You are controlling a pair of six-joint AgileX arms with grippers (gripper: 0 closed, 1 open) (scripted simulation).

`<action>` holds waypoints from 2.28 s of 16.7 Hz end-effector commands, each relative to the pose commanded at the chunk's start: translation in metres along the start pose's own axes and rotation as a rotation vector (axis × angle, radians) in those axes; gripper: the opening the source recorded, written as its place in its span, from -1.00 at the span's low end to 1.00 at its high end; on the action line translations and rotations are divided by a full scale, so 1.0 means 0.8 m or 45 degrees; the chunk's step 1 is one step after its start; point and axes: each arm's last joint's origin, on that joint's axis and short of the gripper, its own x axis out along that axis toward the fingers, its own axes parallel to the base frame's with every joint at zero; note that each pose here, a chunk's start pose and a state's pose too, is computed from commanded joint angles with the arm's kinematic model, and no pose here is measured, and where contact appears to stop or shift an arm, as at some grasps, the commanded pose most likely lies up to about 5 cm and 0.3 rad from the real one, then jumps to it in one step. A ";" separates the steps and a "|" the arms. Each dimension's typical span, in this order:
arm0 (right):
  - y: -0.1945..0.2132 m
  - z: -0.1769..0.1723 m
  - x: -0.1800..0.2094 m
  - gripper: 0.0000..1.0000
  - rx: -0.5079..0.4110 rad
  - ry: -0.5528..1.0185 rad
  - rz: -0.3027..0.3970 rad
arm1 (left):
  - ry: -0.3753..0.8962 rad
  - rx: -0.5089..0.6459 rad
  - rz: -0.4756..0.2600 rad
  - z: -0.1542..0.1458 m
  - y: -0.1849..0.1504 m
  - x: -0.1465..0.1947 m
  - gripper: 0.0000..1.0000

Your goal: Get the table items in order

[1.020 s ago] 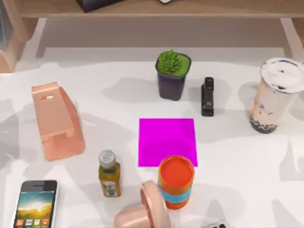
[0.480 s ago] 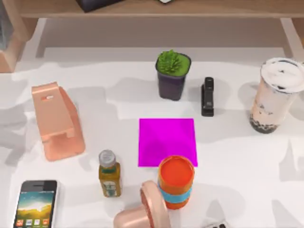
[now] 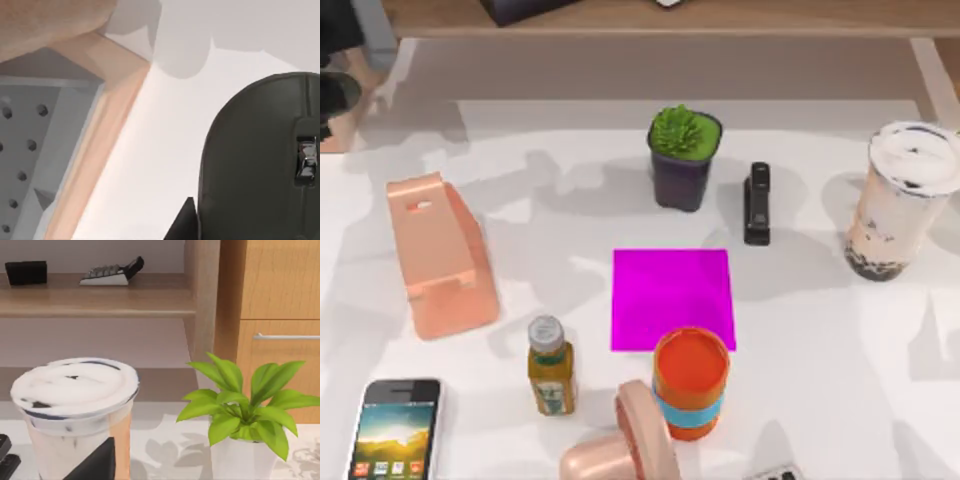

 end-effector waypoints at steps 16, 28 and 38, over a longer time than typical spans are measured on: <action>0.000 0.000 0.000 1.00 0.000 0.000 0.000 | 0.208 -1.351 -0.365 0.295 -0.251 0.047 -1.00; 0.000 0.000 0.000 1.00 0.000 0.000 0.000 | 0.227 -1.430 -0.382 0.314 -0.281 0.048 -1.00; 0.000 0.000 0.000 1.00 0.000 0.000 0.000 | 0.228 -1.429 -0.382 0.315 -0.284 0.055 -0.40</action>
